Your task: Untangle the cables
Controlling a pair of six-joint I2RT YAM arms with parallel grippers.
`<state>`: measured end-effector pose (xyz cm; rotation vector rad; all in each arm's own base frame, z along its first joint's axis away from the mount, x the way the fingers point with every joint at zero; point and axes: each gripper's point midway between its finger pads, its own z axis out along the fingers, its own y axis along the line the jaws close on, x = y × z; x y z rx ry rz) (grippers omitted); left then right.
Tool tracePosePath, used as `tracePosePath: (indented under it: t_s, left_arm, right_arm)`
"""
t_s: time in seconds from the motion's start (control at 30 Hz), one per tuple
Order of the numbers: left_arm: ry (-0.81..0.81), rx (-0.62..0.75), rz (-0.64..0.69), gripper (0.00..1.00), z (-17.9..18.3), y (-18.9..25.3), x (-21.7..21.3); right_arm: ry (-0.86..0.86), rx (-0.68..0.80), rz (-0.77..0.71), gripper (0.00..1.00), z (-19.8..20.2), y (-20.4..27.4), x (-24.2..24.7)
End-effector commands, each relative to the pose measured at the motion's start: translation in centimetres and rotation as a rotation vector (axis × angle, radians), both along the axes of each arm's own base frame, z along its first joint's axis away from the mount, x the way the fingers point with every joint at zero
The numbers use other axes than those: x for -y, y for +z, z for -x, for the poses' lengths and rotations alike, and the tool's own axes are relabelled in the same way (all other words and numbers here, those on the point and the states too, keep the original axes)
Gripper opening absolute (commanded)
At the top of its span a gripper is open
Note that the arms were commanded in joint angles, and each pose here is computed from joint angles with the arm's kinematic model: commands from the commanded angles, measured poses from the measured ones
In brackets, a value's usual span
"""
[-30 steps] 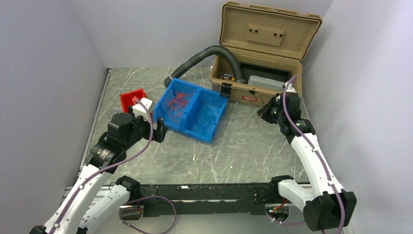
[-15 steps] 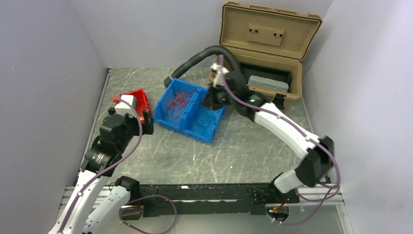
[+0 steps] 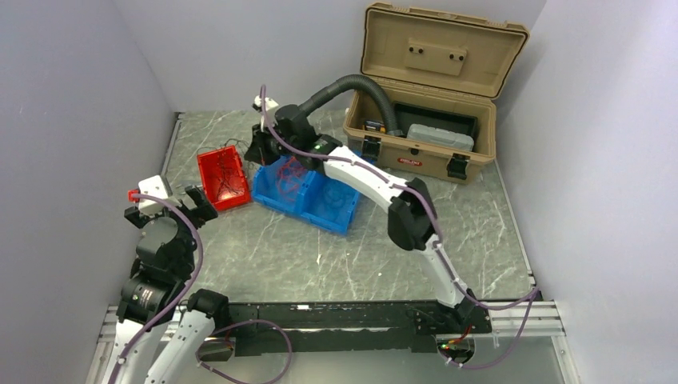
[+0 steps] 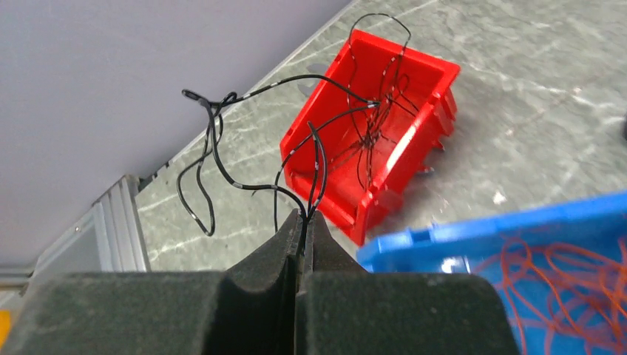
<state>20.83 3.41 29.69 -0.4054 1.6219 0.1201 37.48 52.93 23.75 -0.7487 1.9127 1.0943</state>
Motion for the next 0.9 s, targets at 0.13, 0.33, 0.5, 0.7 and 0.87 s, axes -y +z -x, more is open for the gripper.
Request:
tracePosePath:
  t_s: [0.13, 0.33, 0.5, 0.7, 0.87]
  left_arm:
    - [0.067, -0.019, -0.002, 0.99, -0.1, -0.3, -1.0]
    - [0.051, -0.018, -0.008, 0.99, -0.3, -0.4, -0.8]
    - [0.045, -0.037, -0.014, 0.99, -0.5, -0.7, -0.7]
    - [-0.010, -0.081, -0.025, 0.99, -1.6, -1.3, 0.4]
    - [-0.058, -0.159, -0.010, 1.00, -2.9, -2.4, 1.6]
  right_arm:
    - [0.008, 0.069, -0.299, 0.00, -2.9, 0.2, -6.7]
    - [-0.013, 0.099, -0.320, 0.00, -3.0, -2.6, -9.7]
    - [-0.048, 0.134, -0.297, 0.67, -2.7, -1.9, -9.4]
    - [-0.047, 0.194, -0.274, 0.66, -1.7, 3.0, -7.3]
    - [-0.112, 0.186, -0.267, 0.70, -0.8, 5.7, -2.5]
